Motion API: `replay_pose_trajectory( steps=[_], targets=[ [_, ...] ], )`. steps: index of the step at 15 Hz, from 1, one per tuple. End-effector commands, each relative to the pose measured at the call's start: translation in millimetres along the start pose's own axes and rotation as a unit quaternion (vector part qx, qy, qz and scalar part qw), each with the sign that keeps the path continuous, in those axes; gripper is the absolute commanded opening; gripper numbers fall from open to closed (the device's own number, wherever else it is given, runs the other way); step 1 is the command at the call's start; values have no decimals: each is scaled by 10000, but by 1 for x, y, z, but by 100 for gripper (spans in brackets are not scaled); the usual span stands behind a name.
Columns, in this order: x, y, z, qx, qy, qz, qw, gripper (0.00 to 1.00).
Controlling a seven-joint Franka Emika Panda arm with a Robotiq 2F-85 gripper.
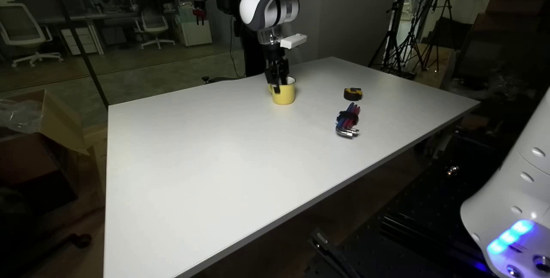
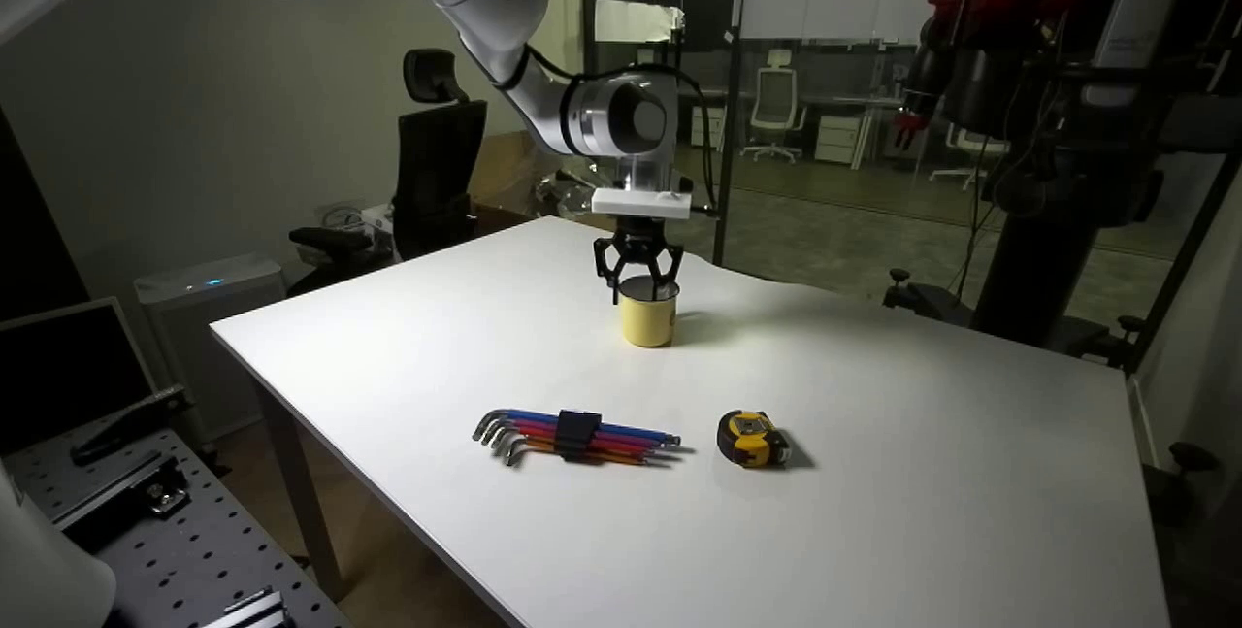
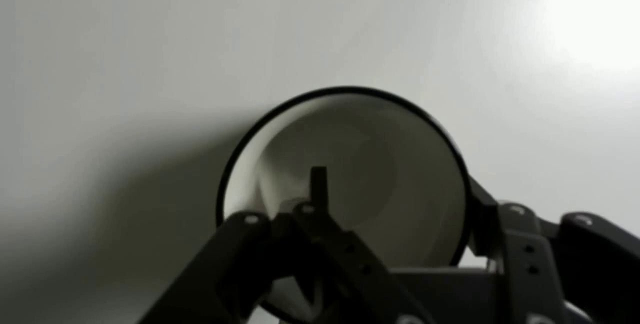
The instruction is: Move the yellow mug to the left
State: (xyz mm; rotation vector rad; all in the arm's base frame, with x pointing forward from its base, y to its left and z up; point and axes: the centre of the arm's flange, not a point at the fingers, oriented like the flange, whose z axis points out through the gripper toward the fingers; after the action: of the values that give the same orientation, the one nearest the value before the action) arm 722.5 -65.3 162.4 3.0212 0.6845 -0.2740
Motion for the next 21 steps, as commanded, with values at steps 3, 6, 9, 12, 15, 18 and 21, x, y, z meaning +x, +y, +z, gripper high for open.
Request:
replay_pose_trajectory(
  steps=[3,6,9,12,15,18,21],
  targets=[
    [15,7,-10,-152,-71,-29,9999,17],
    [16,7,-12,-162,-56,-20,9999,1],
    [16,8,-14,-133,-32,-11,9999,3],
    [15,7,-15,-112,-10,6,9999,3],
    [15,8,-15,-102,7,26,9999,3],
    [19,2,-15,-118,-2,-12,9999,3],
    [32,-15,-13,-199,-47,-135,9997,3]
  ],
)
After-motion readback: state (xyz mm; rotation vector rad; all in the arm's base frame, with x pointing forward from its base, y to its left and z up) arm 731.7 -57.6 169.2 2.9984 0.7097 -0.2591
